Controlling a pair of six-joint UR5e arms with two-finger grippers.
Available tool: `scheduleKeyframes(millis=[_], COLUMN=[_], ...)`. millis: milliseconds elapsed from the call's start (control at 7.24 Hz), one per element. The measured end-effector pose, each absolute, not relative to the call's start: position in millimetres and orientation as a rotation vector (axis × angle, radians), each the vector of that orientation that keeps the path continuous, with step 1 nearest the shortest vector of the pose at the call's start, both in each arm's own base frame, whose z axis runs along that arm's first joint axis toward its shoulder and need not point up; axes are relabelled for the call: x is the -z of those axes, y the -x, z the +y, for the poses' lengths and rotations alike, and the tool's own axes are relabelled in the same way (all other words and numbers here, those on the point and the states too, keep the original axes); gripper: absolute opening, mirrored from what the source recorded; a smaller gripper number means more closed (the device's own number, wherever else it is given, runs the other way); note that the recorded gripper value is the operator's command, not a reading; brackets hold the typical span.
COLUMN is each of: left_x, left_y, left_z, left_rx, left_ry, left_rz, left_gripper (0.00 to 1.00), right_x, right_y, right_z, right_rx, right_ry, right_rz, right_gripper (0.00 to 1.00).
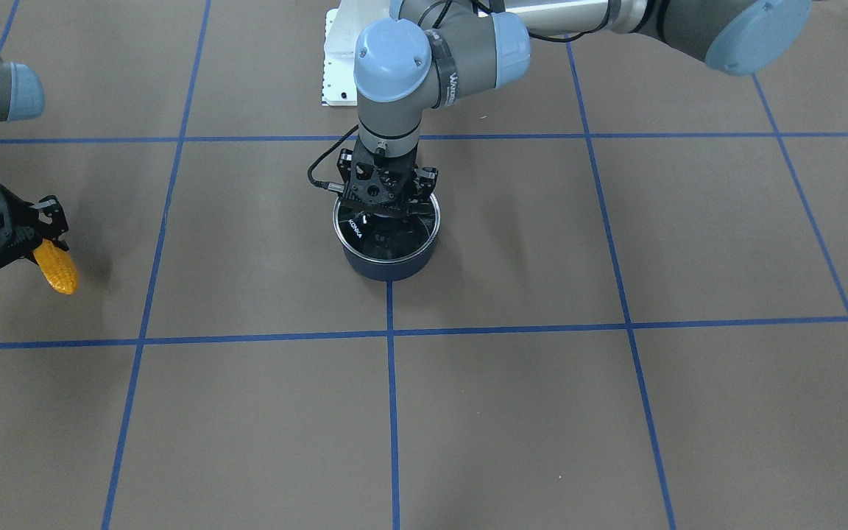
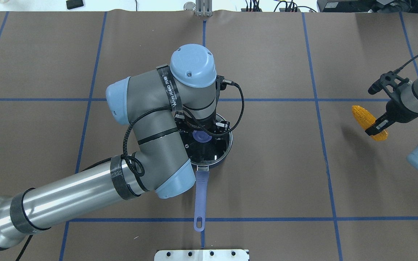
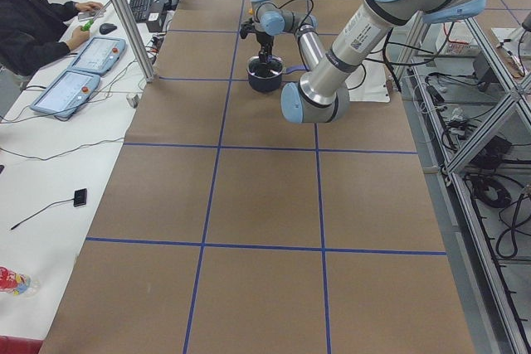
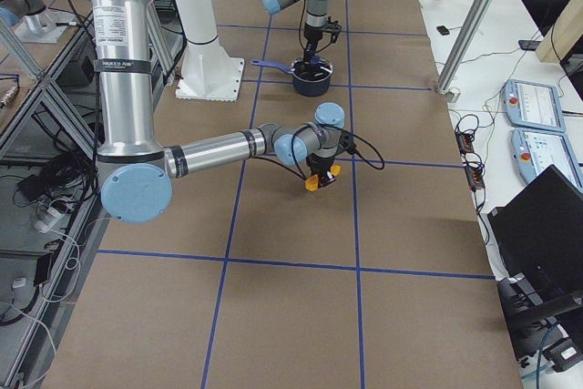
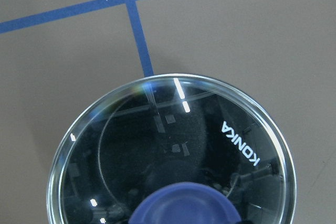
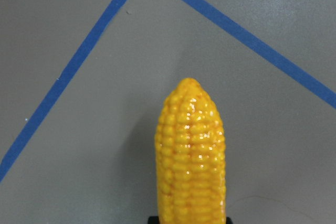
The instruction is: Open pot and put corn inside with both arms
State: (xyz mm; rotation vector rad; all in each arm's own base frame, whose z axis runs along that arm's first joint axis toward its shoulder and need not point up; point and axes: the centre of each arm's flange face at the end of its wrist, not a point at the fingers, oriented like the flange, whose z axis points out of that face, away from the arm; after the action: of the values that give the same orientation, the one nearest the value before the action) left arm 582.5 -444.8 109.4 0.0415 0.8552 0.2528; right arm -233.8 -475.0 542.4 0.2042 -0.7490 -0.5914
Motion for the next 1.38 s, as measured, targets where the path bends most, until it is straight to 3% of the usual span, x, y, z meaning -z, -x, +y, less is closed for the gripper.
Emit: scheduleKeyframes(millis=[829,1382], left_x=[-101,-94], left_y=[-572,-537], left_z=[-445,-465], left_rx=[-0.251,-0.235], left_ry=[-0.059,-0.103], left_rz=[0.876,0.901], left_gripper=[0.54,0.52], right_x=[-540,-483], right_y=[235,252], right_z=[-476,-490], right_rx=[0.594,0.609], right_ry=[-0.211,-0.265], right_rz=[-0.748,-0.783], right_gripper=[0.38,0.38])
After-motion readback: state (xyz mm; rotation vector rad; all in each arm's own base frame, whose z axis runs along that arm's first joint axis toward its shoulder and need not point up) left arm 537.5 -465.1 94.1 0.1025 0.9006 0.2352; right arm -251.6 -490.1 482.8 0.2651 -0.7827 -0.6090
